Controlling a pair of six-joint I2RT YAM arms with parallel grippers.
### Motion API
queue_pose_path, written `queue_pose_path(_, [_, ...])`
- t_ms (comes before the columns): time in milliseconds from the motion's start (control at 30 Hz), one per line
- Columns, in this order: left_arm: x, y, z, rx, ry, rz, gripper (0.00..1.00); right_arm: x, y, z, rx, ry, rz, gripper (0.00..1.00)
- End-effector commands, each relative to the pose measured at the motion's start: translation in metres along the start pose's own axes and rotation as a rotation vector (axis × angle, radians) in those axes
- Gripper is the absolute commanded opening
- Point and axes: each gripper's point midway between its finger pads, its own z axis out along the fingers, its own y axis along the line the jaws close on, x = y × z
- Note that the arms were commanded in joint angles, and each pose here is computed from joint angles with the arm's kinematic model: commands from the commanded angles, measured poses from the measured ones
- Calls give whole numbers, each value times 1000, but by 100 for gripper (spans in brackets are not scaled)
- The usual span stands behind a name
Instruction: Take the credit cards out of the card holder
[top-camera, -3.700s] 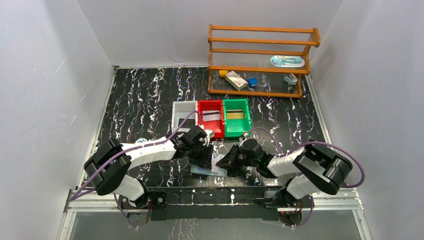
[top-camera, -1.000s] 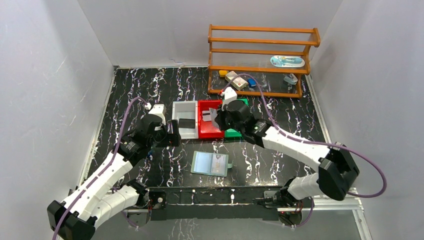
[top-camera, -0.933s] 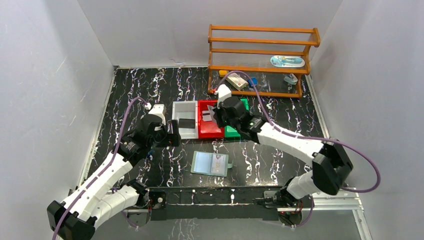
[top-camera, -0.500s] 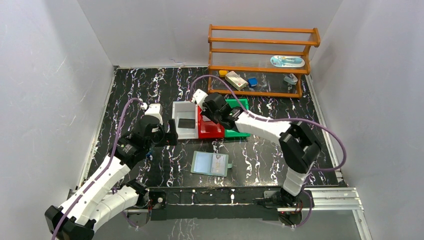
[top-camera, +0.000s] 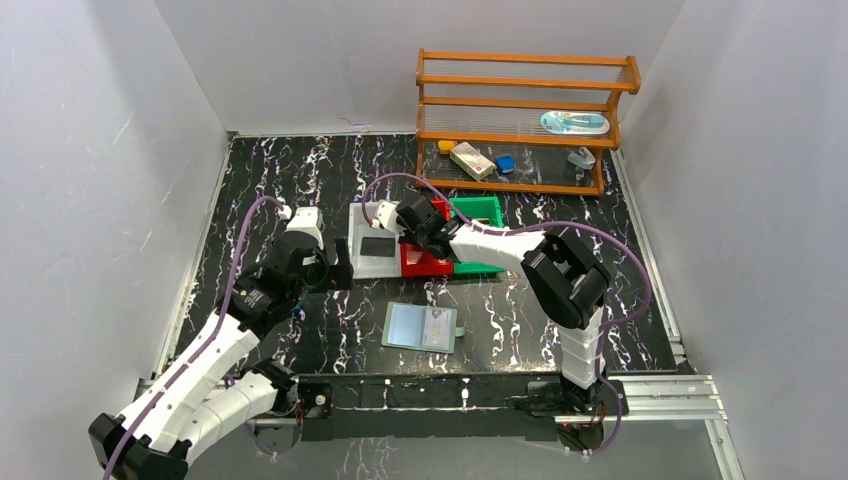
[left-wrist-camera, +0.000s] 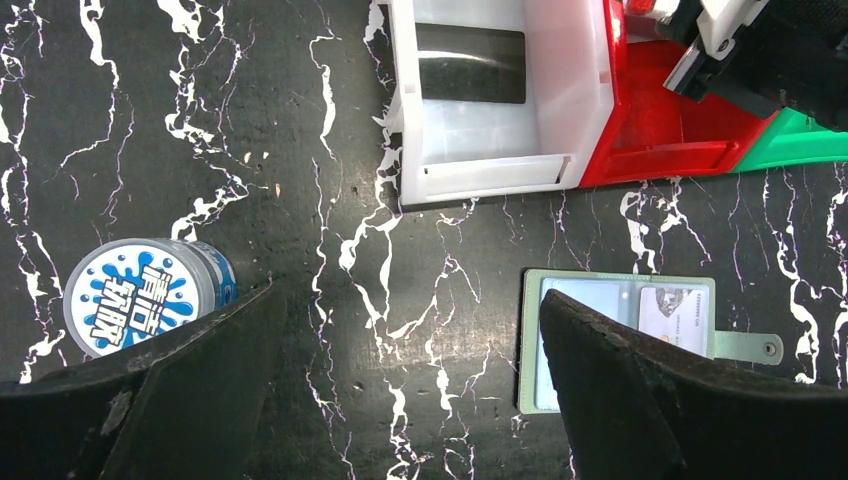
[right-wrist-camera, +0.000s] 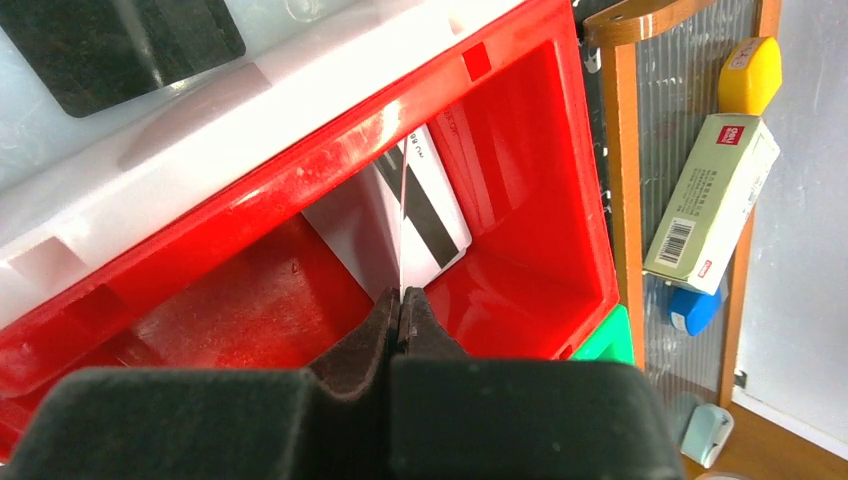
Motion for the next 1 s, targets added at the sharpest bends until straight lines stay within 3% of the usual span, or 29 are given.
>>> queue_pose_path(0, [-4,6,-4,-23,-26,-7,98,-14,-22,0,76,-23,-62,1])
queue_pose_path(467, [-3,6,-3,-25,-24,-6,98,-9,-12,16,74,-47,-201,6])
queue_pose_path(667, [-2,7,-3,-29,-22,-5,98,-3,-7,10,43,-37,-212,17])
queue_pose_path(867, [-2,6,-2,-26,-15,-4,98,-7,-14,-4,58,-66,-184,39])
queue_pose_path(967, [-1,6,-1,-26,-12,-3,98,-10,-19,-11,74,-80,-152,44])
